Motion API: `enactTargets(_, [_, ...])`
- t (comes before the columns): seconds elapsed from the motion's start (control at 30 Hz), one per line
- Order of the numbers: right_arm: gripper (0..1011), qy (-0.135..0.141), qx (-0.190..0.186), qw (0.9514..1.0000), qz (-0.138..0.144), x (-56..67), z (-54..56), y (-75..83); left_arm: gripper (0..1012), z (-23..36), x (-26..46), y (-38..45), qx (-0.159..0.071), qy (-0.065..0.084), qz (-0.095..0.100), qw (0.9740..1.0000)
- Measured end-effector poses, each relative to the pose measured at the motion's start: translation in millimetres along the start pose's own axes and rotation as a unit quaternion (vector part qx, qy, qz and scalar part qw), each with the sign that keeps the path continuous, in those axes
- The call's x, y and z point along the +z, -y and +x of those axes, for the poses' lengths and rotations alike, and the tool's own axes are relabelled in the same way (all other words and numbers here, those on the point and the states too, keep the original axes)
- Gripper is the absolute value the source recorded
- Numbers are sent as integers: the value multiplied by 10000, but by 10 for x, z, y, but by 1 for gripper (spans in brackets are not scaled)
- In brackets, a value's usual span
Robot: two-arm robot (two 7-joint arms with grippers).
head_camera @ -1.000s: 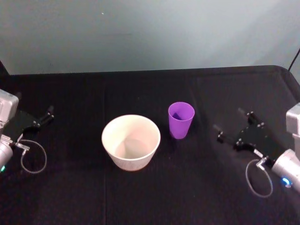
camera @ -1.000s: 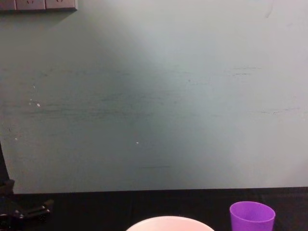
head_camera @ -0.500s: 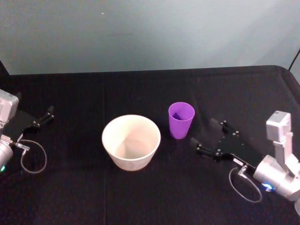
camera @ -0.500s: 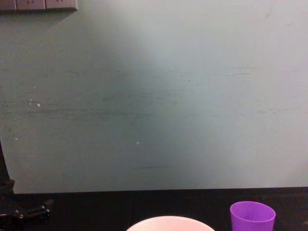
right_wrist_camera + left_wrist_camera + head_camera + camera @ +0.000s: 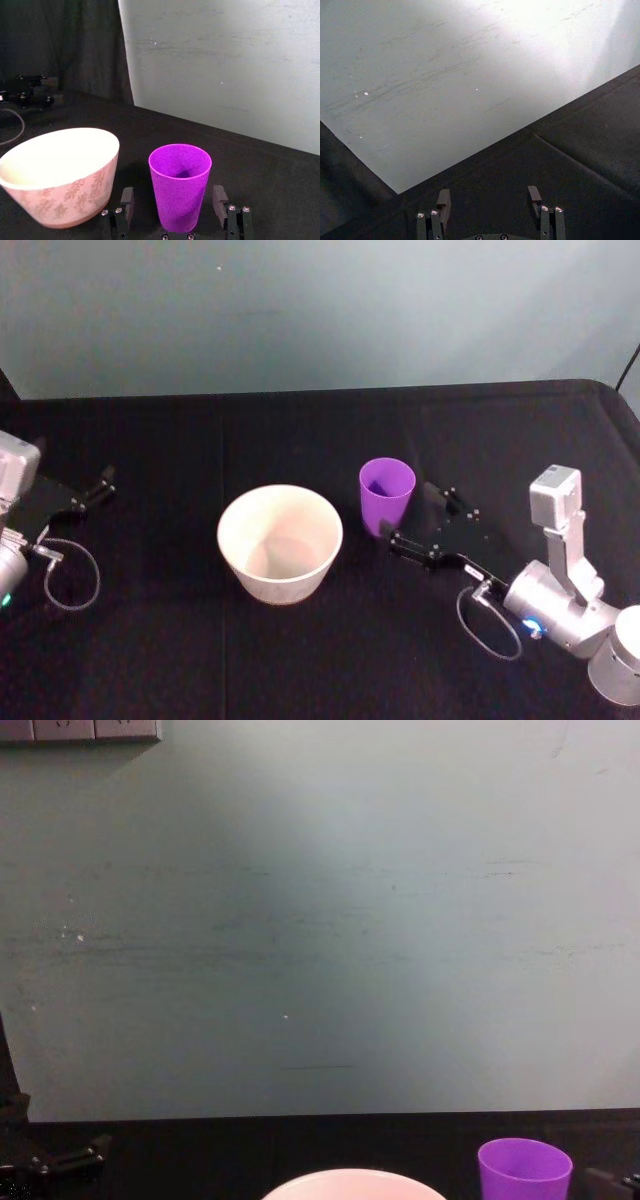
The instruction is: Pick up the cup and pour the mung beans from the cup into the bowl.
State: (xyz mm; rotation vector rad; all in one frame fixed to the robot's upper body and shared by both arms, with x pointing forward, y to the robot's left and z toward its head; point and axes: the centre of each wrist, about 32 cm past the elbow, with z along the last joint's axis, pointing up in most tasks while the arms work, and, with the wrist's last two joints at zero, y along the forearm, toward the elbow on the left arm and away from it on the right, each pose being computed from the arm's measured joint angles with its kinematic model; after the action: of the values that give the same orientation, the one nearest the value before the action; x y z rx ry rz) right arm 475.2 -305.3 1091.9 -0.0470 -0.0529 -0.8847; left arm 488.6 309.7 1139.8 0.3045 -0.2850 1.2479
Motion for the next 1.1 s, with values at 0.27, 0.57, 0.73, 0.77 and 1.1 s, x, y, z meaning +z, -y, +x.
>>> enactTargets(0.27, [1003,17,-133,9999,62,-4,-48,-141,1000,0,0,0,1,0,0,10000])
enactTargets(0.57, [1003,-16,-218,9998,19,1,-36,-230,1000,0,0,0,0,0,0,10000])
enactTargets(0.73, [1003,-53,-208,9998,3,6,-22,-271,1000,0,0,0,0,0,0,10000])
enactTargets(0.77, [1003,-61,-201,9998,0,5,-21,-283,1000,0,0,0,1,0,0,10000])
enactTargets(1.1, [1003,-181,-119,9998,-18,1,-18,-352,1000,0,0,0,1,0,0,10000])
